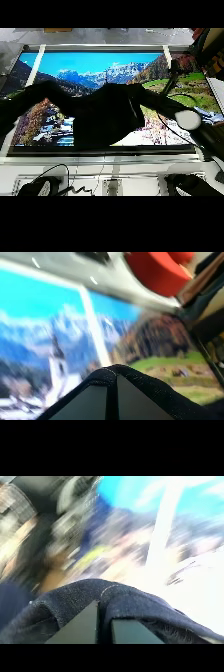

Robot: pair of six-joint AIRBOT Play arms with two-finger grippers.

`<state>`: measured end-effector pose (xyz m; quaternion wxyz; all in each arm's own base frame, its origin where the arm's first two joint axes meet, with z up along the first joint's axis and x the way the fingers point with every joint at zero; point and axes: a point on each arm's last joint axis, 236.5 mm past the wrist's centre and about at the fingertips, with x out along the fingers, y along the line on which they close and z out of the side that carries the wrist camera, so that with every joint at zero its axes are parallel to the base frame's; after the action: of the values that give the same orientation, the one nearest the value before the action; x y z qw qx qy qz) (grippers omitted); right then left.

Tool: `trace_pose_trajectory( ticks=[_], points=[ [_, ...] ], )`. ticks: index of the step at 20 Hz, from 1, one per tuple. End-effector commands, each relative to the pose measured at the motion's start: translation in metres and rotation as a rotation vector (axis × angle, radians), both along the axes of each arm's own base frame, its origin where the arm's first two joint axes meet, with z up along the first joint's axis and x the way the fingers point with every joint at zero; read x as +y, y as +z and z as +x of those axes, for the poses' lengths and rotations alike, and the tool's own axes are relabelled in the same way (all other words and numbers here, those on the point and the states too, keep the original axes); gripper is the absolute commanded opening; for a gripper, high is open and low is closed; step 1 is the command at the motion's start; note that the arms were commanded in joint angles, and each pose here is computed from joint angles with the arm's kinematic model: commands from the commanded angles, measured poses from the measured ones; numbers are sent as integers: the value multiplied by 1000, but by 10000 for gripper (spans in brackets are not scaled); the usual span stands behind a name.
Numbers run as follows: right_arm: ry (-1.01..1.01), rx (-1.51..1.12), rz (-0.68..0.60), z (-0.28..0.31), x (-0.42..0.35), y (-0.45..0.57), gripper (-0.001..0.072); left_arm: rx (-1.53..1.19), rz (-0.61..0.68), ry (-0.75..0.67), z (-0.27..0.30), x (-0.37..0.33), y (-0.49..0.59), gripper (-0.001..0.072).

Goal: Fold the clothes and pants, and hang the long-sleeved shirts on hangers.

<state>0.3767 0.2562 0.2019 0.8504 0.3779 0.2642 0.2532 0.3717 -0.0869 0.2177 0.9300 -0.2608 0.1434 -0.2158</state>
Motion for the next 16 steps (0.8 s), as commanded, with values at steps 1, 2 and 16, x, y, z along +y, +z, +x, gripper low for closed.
trace_pose_trajectory(
  ticks=[1,2,16],
  points=[
    [-237,69,-32,74,-51,-77,44,161,-89,-47,52,-50,-85,27],
    [-281,111,-33,87,-66,-96,44,207,-79,-89,55,-73,-108,27],
    [62,753,-608,-37,-186,-247,44,636,40,-273,13,-145,-260,26]
  ],
)
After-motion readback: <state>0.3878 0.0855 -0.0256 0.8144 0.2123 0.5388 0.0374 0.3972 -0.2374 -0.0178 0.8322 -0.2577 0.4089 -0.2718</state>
